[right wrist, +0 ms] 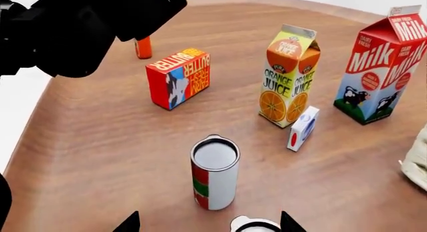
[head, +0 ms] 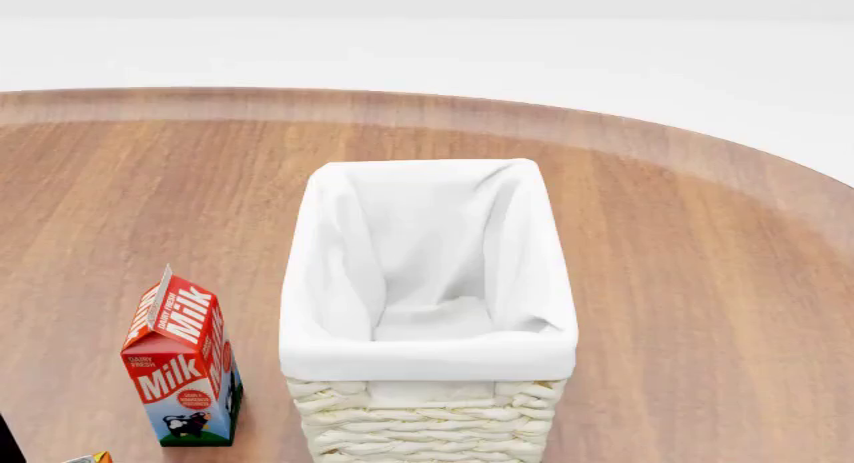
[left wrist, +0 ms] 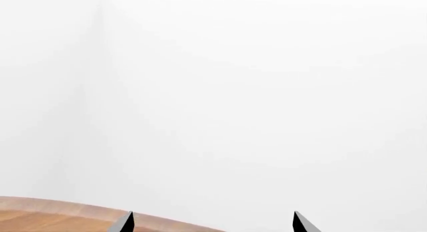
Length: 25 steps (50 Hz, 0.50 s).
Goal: Pick up the alphabet soup, and put it in the basket.
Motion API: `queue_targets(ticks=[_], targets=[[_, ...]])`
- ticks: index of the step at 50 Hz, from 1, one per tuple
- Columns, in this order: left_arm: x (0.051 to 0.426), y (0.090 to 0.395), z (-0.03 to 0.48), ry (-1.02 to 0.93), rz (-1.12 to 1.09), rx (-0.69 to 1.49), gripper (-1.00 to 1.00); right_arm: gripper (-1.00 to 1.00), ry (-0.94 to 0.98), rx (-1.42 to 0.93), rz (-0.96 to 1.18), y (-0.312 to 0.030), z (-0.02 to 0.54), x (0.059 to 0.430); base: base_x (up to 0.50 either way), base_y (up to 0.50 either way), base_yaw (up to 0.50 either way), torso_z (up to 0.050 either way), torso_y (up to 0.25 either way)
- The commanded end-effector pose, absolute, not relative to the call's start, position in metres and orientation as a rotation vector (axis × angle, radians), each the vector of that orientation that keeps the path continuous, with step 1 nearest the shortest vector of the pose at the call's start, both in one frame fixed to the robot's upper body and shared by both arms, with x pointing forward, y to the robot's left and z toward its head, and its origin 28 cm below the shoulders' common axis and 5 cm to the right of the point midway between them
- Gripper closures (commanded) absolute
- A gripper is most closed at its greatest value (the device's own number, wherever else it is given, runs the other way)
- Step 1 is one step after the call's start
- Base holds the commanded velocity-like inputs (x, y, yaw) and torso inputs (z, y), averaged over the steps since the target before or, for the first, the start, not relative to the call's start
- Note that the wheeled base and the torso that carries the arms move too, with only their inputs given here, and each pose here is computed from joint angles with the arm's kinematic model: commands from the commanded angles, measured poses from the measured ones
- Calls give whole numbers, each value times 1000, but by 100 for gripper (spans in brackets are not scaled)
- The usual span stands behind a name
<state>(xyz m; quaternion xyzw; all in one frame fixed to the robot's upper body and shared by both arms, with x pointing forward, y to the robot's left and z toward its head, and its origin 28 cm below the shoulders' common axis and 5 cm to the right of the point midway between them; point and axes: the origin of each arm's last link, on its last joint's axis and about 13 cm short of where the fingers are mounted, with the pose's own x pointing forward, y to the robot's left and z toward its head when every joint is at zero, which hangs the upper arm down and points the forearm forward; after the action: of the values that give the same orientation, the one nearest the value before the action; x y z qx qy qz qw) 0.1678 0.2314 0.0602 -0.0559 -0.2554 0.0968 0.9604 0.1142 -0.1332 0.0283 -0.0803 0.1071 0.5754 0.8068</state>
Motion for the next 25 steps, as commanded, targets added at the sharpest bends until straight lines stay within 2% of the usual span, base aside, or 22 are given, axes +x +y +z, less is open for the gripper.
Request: queue_targets(ticks=[1,25], targets=[[168,231,60,-516,195,-114,-100,-100,242,-201,1221,-136,26,108,0,0,0,0,0],[169,231,59,-513,197,-113,-100,-100,267,-275,1190,-139,32,111,0,0,0,0,0]])
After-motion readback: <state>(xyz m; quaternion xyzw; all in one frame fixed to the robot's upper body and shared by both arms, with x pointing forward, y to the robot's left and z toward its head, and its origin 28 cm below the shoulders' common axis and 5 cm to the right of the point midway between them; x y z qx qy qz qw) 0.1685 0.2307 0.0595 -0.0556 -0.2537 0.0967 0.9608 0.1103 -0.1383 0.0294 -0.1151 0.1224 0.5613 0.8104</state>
